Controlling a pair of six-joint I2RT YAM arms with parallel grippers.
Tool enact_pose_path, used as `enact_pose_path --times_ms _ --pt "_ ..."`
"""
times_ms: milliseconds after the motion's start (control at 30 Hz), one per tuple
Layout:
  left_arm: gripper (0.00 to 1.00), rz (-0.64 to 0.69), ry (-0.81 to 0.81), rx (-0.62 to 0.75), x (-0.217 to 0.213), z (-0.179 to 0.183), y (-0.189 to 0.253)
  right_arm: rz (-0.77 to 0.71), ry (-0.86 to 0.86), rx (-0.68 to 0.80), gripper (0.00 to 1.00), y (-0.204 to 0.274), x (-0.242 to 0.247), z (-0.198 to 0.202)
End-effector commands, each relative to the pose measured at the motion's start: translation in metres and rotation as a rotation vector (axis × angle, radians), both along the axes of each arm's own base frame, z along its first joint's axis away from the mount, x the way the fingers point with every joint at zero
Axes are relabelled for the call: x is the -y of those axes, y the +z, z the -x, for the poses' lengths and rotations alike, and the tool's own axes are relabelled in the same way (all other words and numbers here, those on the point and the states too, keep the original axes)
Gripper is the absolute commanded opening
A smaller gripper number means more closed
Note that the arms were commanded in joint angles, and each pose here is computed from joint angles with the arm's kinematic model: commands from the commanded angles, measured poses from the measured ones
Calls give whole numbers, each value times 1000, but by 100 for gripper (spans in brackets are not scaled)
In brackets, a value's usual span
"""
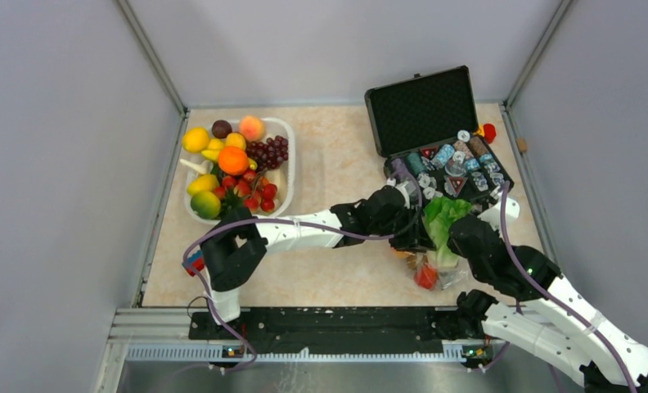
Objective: Place the food in the zip-top bag and seal the zipper
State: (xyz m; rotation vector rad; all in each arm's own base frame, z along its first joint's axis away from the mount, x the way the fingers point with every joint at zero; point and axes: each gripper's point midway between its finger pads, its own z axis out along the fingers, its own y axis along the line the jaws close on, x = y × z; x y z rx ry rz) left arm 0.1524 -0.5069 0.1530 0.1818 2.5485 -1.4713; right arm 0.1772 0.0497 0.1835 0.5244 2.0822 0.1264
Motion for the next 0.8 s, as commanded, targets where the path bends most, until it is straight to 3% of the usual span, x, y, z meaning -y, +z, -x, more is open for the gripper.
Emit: enact_pose_path --times_ms 0,367,567,667,767 --pt "35 7 -7 33 11 -2 5 10 0 23 1 3 0 -4" --pt "36 -55 0 46 0 2 -9 6 -2 32 1 4 1 -4" --pt "33 -63 -15 32 5 3 -16 1 2 33 1 5 0 -3" --pt "25 -70 -9 42 5 1 -18 0 3 35 1 6 0 -4" --pt "23 -68 -11 52 7 0 -18 -1 7 34 1 5 0 -4"
